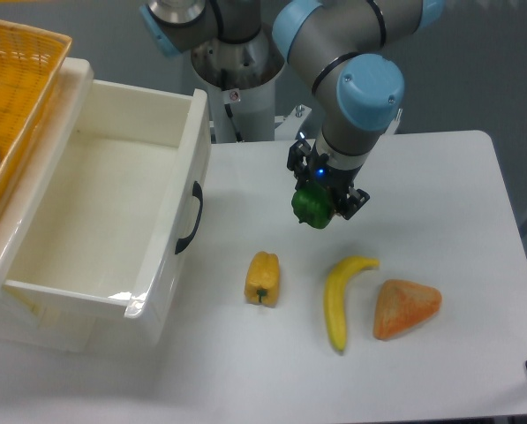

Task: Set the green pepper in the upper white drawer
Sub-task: 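Hold the green pepper in the gripper and lift it slightly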

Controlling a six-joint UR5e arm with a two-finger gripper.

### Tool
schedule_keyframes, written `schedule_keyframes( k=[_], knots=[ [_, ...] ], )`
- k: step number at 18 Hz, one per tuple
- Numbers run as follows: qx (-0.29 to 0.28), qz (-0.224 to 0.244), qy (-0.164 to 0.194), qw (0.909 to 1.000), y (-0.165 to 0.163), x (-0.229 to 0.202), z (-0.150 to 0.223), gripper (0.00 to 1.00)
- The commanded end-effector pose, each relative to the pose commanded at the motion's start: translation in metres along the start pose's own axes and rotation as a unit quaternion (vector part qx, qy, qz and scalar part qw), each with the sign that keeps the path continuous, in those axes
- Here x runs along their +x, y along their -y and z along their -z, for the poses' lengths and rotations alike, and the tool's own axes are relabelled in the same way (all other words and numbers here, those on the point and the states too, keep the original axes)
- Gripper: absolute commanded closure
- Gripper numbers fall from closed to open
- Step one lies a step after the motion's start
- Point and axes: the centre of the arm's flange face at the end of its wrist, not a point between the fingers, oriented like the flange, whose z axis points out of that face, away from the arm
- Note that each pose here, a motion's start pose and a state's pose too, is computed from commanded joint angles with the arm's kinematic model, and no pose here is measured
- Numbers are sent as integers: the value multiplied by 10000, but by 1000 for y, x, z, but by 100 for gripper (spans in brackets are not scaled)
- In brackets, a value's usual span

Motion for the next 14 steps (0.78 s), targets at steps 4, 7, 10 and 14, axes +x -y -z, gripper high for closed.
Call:
schedule_keyframes(
  k=[4,7,10,14],
  knots=[
    [37,51,15,10000,-1,2,3,53],
    [231,365,21,9991,3,1,9,53],
    [335,541,49,9980,11,1,18,53],
    [385,746,15,9965,27,12,20,53]
  ],
)
